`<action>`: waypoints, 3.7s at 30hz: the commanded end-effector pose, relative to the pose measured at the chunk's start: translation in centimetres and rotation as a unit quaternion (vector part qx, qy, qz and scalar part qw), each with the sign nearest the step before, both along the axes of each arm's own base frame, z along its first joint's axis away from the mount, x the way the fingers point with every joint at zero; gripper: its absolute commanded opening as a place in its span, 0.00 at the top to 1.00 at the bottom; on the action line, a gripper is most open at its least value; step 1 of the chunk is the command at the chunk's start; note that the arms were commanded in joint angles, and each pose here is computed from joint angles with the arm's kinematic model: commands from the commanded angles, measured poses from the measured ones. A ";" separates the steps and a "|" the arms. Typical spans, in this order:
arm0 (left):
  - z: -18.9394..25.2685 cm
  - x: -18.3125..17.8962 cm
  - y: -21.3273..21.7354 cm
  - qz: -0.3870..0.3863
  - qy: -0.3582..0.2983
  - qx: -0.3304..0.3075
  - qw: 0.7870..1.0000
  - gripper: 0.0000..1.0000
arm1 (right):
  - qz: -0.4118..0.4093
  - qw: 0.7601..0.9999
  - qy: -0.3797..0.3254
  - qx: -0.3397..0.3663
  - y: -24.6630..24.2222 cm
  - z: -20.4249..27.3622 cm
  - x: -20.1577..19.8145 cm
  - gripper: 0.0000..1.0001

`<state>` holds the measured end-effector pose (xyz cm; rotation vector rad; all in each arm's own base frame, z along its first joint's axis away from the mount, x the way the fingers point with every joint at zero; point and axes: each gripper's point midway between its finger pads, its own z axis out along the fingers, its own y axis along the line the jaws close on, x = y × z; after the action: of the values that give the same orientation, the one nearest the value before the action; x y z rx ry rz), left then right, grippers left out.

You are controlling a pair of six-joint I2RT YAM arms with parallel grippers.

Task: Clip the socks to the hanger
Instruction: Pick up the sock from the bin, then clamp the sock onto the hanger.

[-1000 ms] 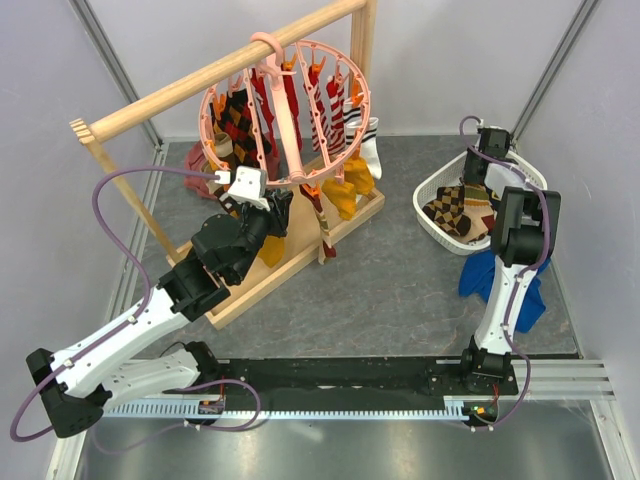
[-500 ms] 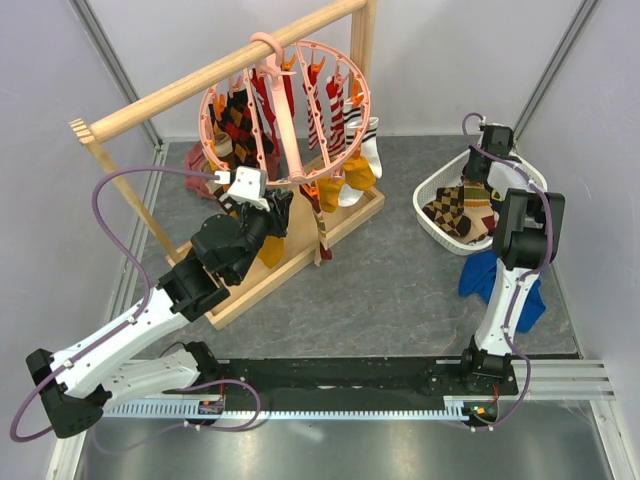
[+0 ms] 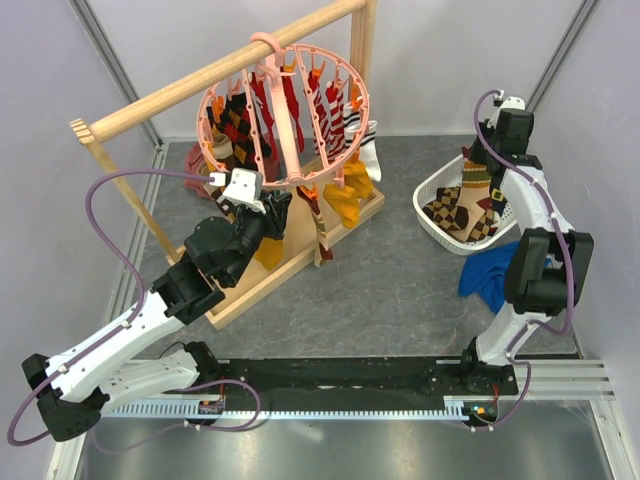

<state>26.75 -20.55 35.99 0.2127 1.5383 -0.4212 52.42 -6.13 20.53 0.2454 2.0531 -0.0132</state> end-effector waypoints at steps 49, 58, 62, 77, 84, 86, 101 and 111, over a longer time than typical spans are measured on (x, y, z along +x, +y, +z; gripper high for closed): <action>-4.3 -0.7 -0.8 -0.111 0.096 -0.023 0.989 0.98 | 0.599 0.707 -0.329 0.181 45.1 14.2 -32.9 0.99; -4.0 -0.8 -0.6 -0.109 0.091 -0.025 0.990 0.98 | 0.514 0.733 -0.394 0.208 44.6 13.0 -29.8 0.99; -3.9 -0.8 -0.5 -0.109 0.090 -0.026 0.990 0.98 | 0.482 0.750 -0.403 0.206 43.8 13.0 -28.7 0.99; -4.2 -0.8 -0.7 -0.114 0.093 -0.026 0.989 0.98 | 0.451 0.746 -0.426 0.241 43.4 14.6 -28.1 1.00; -4.0 -0.9 -0.7 -0.115 0.091 -0.028 0.989 0.98 | 0.445 0.745 -0.430 0.249 43.4 14.6 -27.8 1.00; -4.0 -0.9 -0.7 -0.115 0.091 -0.028 0.989 0.98 | 0.443 0.742 -0.435 0.252 43.3 14.9 -27.8 1.00; -4.3 -0.8 -0.9 -0.117 0.096 -0.028 0.988 0.98 | 0.441 0.735 -0.446 0.256 43.1 15.7 -27.8 1.00; -4.5 -0.7 -0.9 -0.115 0.099 -0.028 0.988 0.98 | 0.443 0.719 -0.461 0.272 43.1 17.0 -28.1 1.00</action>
<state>26.79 -20.64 36.03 0.2650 1.5447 -0.6645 24.94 37.35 33.62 -0.4028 1.0568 1.0447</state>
